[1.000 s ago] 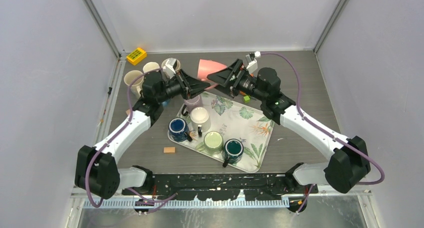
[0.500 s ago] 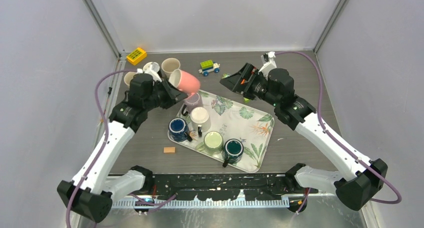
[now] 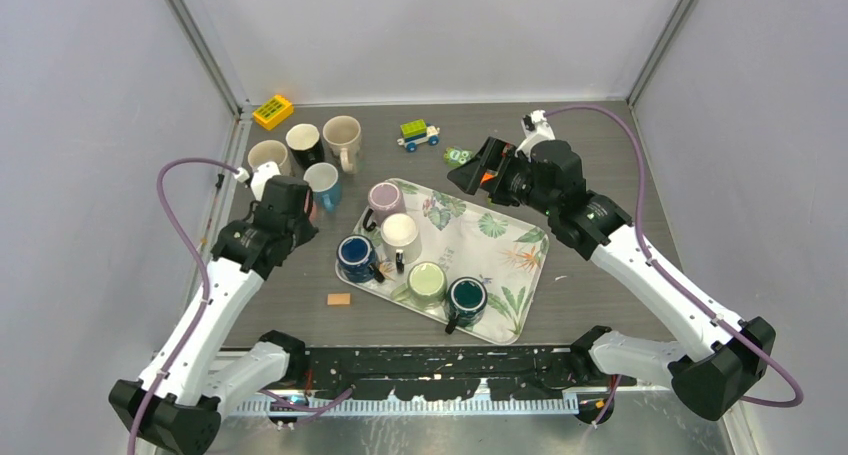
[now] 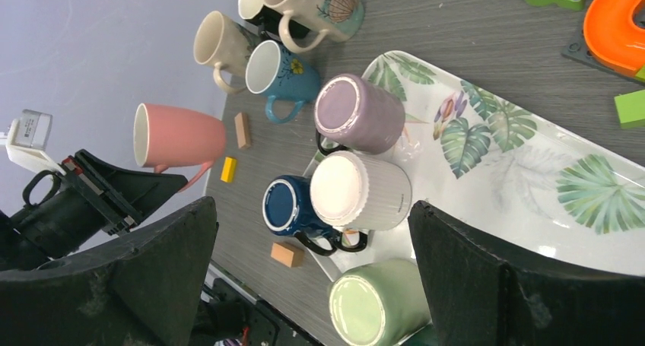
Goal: Turn the mug right side up
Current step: Place the cup at the corner of the board.
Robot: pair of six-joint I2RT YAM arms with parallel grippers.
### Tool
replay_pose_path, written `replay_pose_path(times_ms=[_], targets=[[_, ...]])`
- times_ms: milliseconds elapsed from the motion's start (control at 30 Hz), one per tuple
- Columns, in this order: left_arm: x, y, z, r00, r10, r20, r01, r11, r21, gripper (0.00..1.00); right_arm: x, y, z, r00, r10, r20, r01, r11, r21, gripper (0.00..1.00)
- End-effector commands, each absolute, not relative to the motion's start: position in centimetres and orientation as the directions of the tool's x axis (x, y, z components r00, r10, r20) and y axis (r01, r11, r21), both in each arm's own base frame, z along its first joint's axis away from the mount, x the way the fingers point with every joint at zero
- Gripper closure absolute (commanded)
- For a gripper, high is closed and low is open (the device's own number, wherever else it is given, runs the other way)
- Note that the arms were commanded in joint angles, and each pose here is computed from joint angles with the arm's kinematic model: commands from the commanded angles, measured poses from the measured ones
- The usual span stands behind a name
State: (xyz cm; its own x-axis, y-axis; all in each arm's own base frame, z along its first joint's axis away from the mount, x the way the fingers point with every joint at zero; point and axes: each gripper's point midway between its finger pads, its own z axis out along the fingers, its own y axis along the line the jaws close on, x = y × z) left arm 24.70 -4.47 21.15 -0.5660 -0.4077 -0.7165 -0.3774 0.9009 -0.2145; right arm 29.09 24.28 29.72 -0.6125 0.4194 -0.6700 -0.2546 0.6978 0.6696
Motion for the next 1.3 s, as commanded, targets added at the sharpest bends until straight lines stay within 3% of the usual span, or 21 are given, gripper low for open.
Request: replay_pose_path(times_ms=[0,567,1267], targets=[[25.9,-1.5,21.2,-0.440,-0.417,-0.795,-0.502,0.849,-0.167,0.99,29.0,23.4,31.3,-0.557,0.410,-0.722,-0.289,0.720,0.631,0.00],[31.3,-1.6,12.7,-0.429,-0.504,-0.750,-0.583,0.788,-0.196,1.00,28.1,23.3,29.5,-0.601,0.336,-0.725,-0.299,0.746,0.594,0.00],[31.9,-2.8,8.9,-0.507,-0.571,-0.646,-0.592,0.775,-0.221,0.97,28.1,23.5,29.6,-0.604,0.296,-0.740,-0.326,0.756,0.568,0.00]])
